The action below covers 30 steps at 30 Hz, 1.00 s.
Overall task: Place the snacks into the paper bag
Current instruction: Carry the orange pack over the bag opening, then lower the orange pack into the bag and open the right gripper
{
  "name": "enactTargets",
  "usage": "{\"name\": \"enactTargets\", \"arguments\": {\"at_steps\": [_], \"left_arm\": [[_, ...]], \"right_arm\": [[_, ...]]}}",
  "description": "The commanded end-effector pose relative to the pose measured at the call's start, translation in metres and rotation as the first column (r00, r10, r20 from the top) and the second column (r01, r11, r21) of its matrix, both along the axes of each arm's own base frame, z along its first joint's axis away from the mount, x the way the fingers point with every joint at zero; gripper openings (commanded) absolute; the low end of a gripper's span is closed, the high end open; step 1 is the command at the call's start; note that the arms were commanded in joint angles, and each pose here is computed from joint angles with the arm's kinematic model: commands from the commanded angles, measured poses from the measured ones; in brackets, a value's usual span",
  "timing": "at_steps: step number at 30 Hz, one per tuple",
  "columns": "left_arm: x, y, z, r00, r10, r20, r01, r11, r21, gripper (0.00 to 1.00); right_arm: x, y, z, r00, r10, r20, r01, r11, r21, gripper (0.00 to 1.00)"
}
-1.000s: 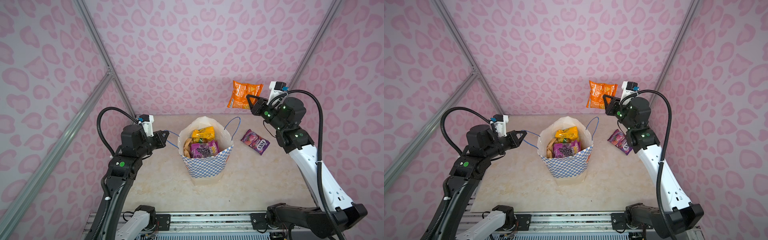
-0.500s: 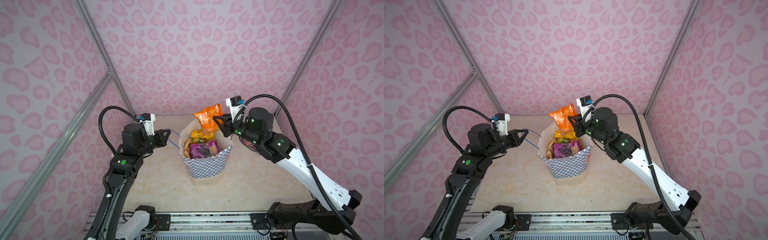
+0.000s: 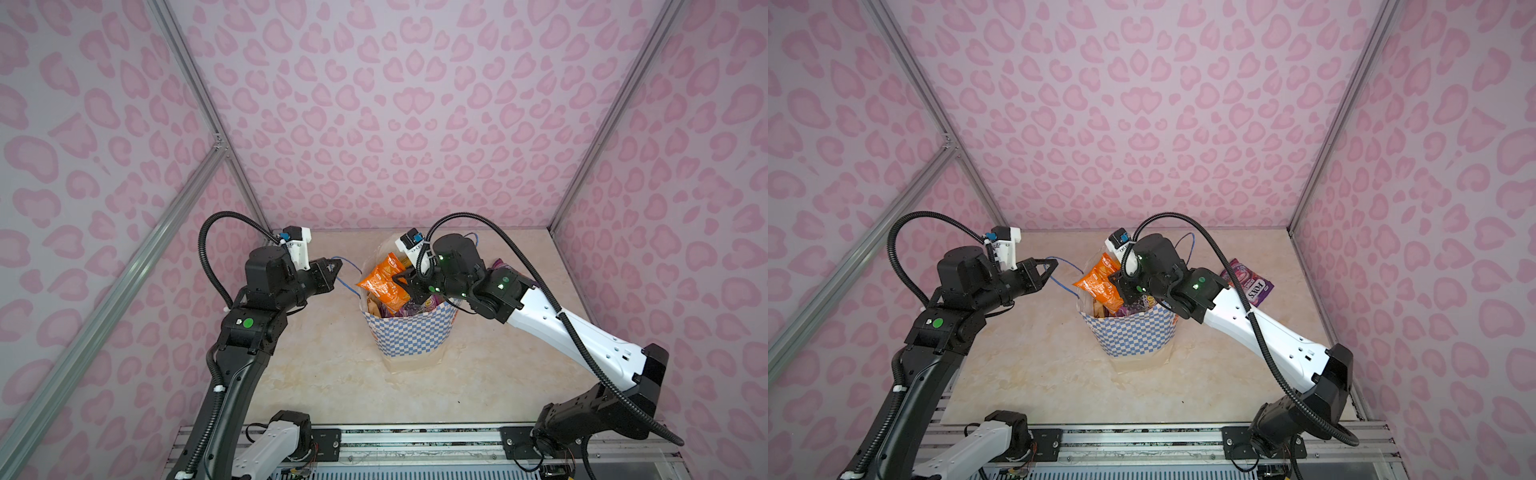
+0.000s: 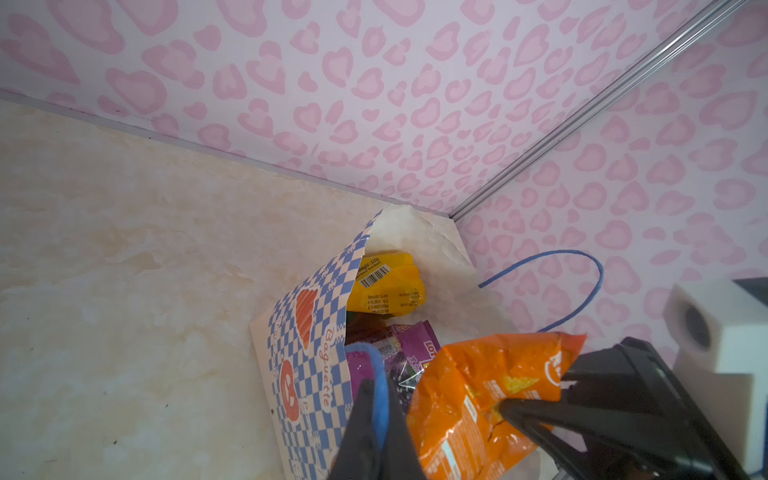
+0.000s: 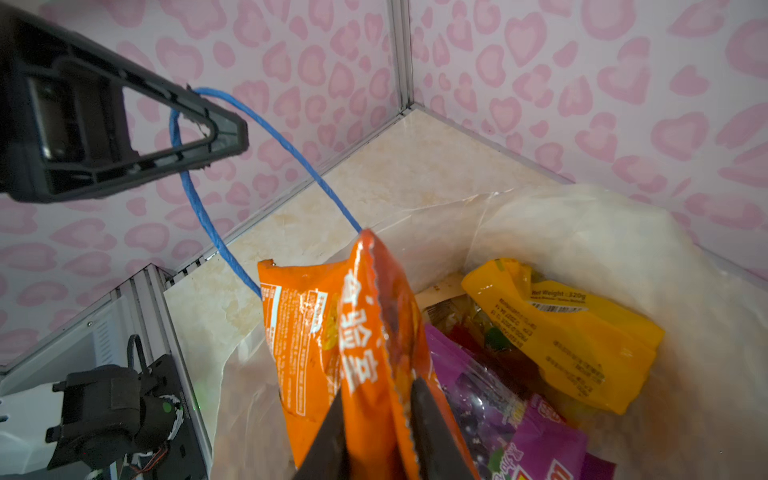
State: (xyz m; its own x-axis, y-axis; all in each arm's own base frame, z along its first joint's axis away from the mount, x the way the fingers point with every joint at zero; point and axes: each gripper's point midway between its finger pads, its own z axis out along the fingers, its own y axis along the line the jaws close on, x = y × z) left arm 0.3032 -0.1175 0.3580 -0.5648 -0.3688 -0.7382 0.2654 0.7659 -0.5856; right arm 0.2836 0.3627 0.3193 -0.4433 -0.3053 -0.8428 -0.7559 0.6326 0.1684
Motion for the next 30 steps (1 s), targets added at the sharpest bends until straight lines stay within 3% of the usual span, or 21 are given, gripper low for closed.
{"name": "enactTargets", "arguments": {"at_steps": [1,13,24,30], "left_arm": [[0.004,-0.002,0.012,0.999,-0.006,0.052,0.007,1.0,-0.01,0.04],[0.005,0.001,0.01,0.999,0.009,0.049,-0.009,1.0,-0.001,0.05],[0.007,0.001,0.007,0.999,0.012,0.034,-0.012,1.0,0.0,0.05],[0.007,0.002,0.007,0.999,0.019,0.037,-0.019,1.0,0.003,0.05]], "right_arm": [[-0.007,0.008,-0.016,0.998,0.042,-0.036,-0.043,0.998,-0.039,0.25],[-0.009,0.004,-0.082,0.986,0.01,-0.168,-0.047,0.975,-0.219,0.24],[-0.01,-0.028,-0.081,0.984,-0.038,-0.176,-0.013,0.96,-0.281,0.24],[-0.018,-0.028,-0.098,0.966,-0.022,-0.257,-0.062,0.947,-0.314,0.25]]}}
